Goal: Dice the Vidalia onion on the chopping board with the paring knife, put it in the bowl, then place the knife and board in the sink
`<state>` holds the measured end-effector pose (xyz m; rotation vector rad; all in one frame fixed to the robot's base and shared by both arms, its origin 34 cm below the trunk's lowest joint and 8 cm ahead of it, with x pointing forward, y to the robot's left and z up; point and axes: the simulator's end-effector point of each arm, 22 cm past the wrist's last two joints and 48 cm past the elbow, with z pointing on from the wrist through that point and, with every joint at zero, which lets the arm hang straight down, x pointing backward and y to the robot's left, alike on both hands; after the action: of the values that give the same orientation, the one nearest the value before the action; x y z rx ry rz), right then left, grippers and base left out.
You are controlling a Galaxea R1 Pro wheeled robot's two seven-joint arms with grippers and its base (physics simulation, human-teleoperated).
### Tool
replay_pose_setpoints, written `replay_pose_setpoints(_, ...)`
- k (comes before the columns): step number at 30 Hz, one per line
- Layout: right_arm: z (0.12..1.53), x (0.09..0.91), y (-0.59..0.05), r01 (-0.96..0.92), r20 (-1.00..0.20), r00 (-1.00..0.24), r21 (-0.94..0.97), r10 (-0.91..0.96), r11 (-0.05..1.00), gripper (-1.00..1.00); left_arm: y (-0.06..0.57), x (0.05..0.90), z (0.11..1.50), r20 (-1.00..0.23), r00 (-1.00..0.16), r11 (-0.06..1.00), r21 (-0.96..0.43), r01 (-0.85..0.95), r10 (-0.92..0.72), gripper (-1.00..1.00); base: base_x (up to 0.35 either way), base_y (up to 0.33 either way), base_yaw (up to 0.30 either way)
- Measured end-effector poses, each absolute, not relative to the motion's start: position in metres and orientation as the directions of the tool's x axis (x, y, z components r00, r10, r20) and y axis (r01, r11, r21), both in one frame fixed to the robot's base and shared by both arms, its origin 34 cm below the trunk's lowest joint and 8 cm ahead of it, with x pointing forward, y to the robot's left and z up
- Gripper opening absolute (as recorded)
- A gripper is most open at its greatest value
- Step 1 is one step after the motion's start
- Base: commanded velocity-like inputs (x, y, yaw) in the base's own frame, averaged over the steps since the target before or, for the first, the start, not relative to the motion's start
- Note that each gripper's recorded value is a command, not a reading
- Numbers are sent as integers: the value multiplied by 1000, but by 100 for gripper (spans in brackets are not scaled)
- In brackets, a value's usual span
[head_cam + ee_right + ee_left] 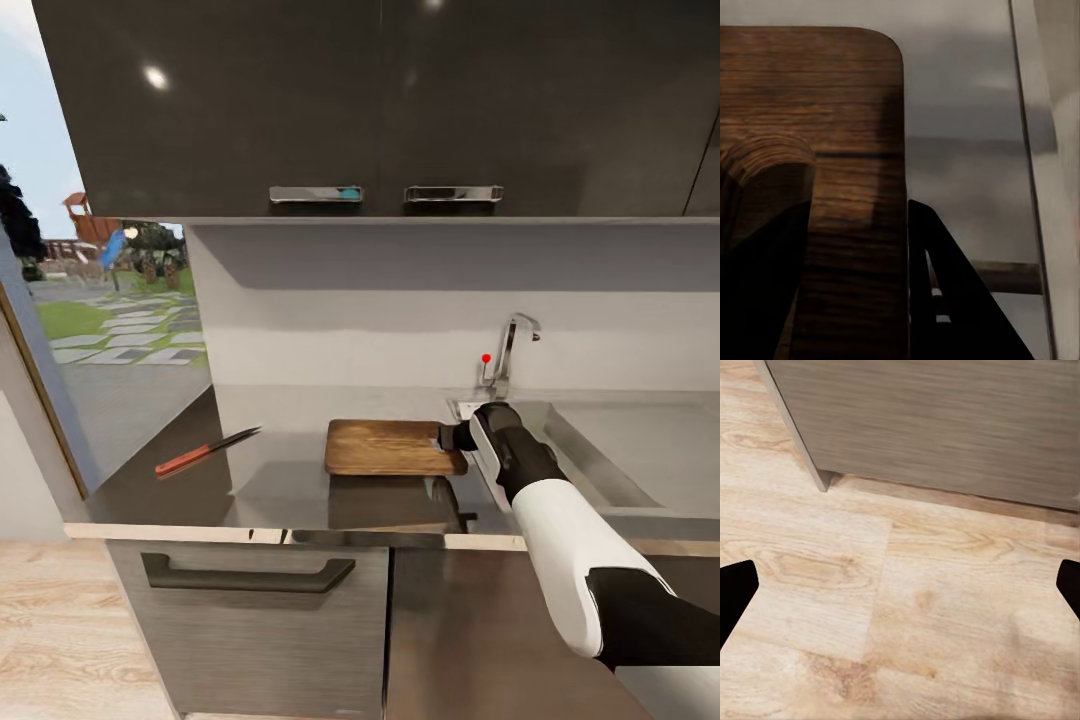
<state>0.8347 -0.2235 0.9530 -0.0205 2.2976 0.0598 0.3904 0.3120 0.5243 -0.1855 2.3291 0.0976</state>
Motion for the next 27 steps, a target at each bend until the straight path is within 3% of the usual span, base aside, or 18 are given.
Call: replay_pose_setpoints(27, 959, 841, -222, -37, -773, -634, 37, 5, 999, -100, 312, 391, 524, -722, -684, 986, 13, -164, -104, 100, 0, 0, 0)
